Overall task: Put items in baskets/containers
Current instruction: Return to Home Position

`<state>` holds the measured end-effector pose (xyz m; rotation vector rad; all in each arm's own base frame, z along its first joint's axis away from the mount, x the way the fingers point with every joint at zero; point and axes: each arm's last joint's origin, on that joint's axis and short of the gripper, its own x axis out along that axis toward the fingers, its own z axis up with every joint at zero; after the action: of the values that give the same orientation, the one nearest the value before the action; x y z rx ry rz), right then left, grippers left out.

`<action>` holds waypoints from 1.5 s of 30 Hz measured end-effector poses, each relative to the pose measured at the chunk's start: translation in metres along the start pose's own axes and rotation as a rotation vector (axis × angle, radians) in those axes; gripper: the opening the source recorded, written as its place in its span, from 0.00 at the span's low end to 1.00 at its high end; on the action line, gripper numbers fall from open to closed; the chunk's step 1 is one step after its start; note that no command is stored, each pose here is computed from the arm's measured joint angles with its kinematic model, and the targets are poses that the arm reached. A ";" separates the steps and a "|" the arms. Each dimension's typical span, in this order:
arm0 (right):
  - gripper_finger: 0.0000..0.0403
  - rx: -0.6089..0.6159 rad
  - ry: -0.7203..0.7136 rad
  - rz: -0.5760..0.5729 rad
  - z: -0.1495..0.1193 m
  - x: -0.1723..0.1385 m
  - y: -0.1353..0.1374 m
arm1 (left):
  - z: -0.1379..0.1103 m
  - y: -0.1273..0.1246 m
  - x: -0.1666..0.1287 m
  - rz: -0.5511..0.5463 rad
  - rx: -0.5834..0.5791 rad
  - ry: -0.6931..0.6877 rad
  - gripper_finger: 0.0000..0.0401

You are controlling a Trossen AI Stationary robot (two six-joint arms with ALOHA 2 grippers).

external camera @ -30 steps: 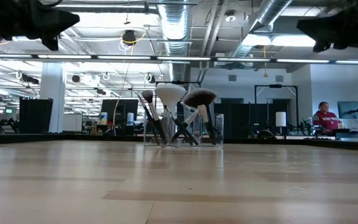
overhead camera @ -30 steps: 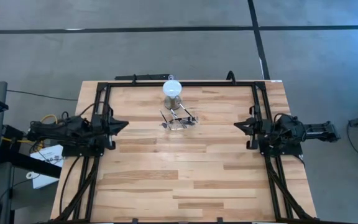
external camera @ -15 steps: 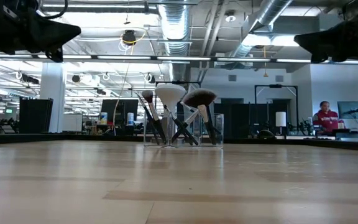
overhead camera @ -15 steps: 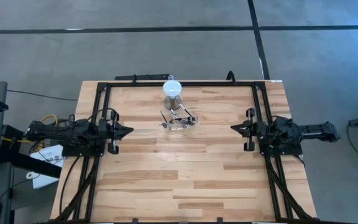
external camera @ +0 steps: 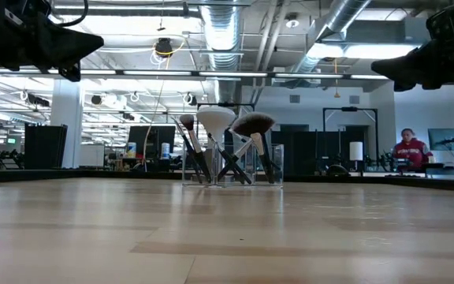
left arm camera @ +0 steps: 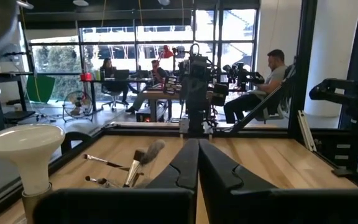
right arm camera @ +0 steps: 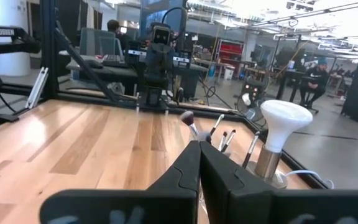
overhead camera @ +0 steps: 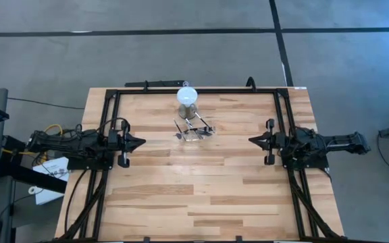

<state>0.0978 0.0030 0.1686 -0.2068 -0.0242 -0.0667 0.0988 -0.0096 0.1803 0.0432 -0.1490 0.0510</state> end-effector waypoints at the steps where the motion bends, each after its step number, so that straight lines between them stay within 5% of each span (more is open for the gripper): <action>1: 0.00 0.000 0.000 0.000 0.000 0.000 0.000 | 0.000 0.000 0.000 0.000 0.000 0.000 0.02; 45: 0.00 0.000 0.002 0.002 -0.001 0.000 0.000 | 0.006 0.000 0.000 0.003 -0.008 -0.053 0.02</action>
<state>0.0979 0.0030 0.1678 -0.2062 -0.0223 -0.0646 0.0978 -0.0095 0.1858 0.0361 -0.2022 0.0527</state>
